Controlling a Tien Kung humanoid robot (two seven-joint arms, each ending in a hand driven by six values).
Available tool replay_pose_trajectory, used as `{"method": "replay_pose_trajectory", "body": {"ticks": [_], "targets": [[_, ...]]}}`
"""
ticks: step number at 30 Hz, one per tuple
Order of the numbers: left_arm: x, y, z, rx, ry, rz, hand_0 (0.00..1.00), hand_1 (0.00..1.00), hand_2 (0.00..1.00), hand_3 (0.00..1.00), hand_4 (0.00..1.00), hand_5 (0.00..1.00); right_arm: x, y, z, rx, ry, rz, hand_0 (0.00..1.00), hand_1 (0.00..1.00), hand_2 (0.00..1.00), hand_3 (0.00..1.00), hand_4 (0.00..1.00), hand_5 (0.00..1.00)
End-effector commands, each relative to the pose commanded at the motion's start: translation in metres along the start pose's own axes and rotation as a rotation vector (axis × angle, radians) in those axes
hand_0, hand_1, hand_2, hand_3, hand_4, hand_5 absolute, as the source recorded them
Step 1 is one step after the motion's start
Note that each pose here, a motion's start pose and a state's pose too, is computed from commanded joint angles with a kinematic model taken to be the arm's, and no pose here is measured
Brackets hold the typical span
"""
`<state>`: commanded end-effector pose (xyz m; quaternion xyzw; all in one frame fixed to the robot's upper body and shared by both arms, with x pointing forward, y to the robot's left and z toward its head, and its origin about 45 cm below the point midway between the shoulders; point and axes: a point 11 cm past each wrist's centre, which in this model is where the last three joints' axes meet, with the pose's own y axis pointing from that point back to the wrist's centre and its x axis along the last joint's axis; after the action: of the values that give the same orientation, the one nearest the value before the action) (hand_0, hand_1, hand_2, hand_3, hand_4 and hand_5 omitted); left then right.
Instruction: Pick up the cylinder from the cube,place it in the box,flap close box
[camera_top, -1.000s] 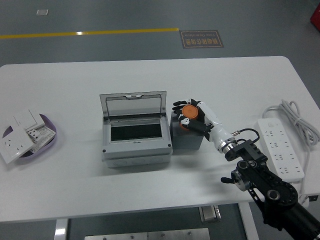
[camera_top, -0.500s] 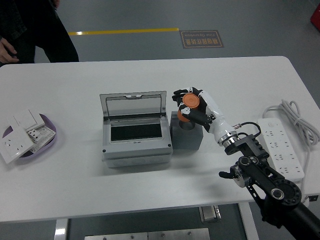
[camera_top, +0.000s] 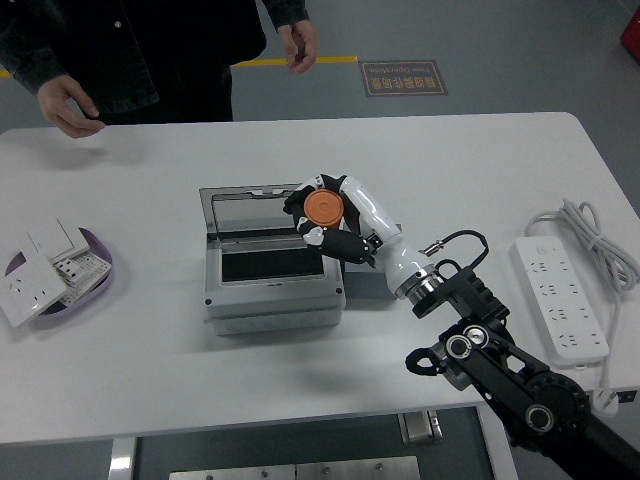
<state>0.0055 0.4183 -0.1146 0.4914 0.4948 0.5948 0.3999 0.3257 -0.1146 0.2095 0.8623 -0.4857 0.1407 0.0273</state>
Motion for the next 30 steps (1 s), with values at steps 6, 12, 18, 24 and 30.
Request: {"method": "replay_pose_trajectory", "body": {"ticks": [6, 12, 18, 24, 30], "targets": [[0.0, 0.0, 0.0, 0.001, 0.0, 0.001, 0.641, 0.672, 0.663, 0.71, 0.759, 0.313, -0.02, -0.011, -0.001, -0.017, 0.129, -0.063, 0.099, 0.206, 0.362, 0.33, 0.003, 0.002], [0.001, 0.0, -0.001, 0.002, 0.001, 0.003, 0.64, 0.672, 0.664, 0.711, 0.76, 0.317, -0.026, -0.02, 0.006, -0.054, 0.273, -0.117, 0.067, 0.195, 0.352, 0.331, 0.002, 0.002], [0.001, 0.0, -0.002, 0.007, 0.002, 0.004, 0.641, 0.672, 0.664, 0.711, 0.762, 0.32, -0.027, -0.027, 0.011, -0.124, 0.469, -0.173, 0.067, 0.204, 0.354, 0.331, 0.011, 0.002], [0.002, 0.0, -0.001, 0.005, 0.002, 0.005, 0.64, 0.672, 0.664, 0.712, 0.763, 0.322, -0.034, -0.03, 0.009, -0.142, 0.677, -0.229, 0.07, 0.216, 0.359, 0.345, 0.002, 0.002], [0.002, 0.0, -0.001, 0.004, 0.001, 0.005, 0.641, 0.673, 0.664, 0.712, 0.763, 0.323, -0.046, -0.032, 0.002, -0.089, 0.817, -0.276, 0.167, 0.308, 0.407, 0.442, 0.144, 0.002]]}}
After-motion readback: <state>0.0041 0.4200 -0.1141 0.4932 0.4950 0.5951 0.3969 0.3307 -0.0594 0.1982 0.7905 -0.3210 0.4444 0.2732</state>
